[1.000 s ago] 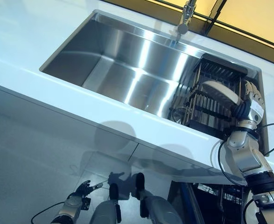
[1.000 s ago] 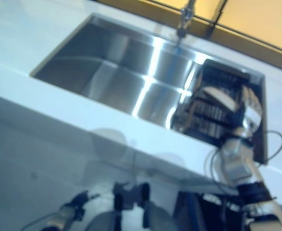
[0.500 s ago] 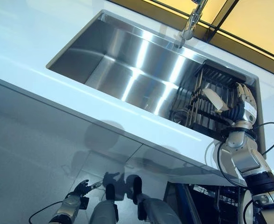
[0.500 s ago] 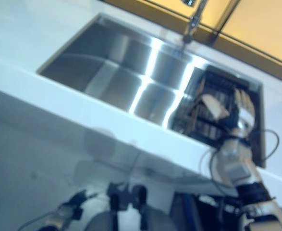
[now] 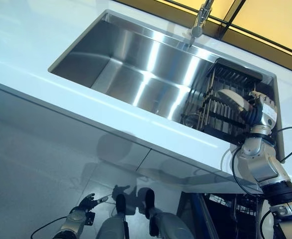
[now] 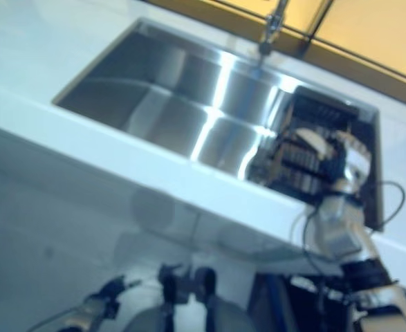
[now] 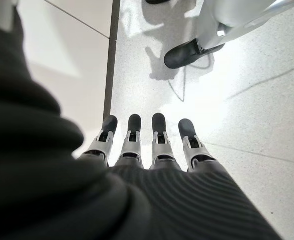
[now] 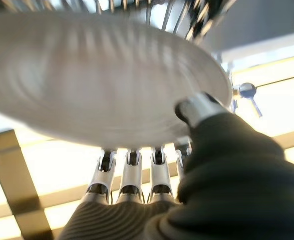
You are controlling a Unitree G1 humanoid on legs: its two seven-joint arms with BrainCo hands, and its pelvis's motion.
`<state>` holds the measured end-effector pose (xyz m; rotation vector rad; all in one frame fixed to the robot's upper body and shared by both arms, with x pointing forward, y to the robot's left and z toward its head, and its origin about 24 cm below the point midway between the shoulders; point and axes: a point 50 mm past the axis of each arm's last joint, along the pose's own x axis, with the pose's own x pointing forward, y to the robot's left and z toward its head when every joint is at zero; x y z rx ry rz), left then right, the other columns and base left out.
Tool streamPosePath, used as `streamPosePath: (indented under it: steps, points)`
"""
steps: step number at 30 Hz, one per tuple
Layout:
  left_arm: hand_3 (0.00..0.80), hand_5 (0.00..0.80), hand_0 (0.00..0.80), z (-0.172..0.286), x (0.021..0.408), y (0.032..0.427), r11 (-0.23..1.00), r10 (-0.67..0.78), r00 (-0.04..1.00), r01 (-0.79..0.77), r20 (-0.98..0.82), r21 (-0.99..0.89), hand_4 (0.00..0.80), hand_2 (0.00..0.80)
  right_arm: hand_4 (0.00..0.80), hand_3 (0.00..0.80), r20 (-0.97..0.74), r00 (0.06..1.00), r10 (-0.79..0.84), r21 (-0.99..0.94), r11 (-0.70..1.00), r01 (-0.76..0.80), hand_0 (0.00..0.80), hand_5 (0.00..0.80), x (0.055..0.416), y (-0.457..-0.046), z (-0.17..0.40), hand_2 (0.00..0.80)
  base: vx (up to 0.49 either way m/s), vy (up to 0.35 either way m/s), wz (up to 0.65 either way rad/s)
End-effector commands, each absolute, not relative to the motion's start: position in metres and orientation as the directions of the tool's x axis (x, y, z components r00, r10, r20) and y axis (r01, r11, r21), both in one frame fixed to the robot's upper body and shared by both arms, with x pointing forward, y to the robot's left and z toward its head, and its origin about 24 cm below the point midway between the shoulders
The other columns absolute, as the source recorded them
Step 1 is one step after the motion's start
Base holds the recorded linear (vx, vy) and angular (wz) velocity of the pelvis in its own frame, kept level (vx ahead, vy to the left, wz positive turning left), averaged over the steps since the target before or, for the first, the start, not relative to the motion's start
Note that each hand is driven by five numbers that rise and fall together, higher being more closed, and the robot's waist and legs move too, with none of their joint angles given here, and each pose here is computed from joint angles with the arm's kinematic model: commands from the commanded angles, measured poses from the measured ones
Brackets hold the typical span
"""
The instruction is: Take plates into dishwasher
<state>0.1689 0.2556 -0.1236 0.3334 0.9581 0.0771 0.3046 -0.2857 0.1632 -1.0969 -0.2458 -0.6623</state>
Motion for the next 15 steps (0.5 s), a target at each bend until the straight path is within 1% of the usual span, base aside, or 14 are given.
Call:
streamPosePath:
  steps: [1, 9, 15]
  points:
    - [0.0, 0.0, 0.0, -0.1159, 0.1837, 0.2545, 0.947, 0.196, 0.626, 0.079, -0.754, 0.312, 0.0, 0.0, 0.8, 0.8, 0.57, 0.75, -0.334, -0.701, 0.279, 0.657, 0.8, 0.8, 0.3071, -0.2833, 0.1901, 0.8, 0.0, 0.0, 0.0]
    - [0.0, 0.0, 0.0, -0.1169, 0.1822, 0.2538, 0.948, 0.198, 0.623, 0.075, -0.757, 0.309, 0.0, 0.0, 0.8, 0.8, 0.566, 0.749, -0.345, -0.699, 0.281, 0.658, 0.8, 0.8, 0.3058, -0.2857, 0.1868, 0.8, 0.0, 0.0, 0.0]
    - [0.0, 0.0, 0.0, -0.1177, 0.1808, 0.2539, 0.948, 0.198, 0.62, 0.077, -0.759, 0.31, 0.0, 0.0, 0.8, 0.8, 0.587, 0.731, -0.347, -0.68, 0.278, 0.678, 0.8, 0.8, 0.3041, -0.2864, 0.1902, 0.8, 0.0, 0.0, 0.0]
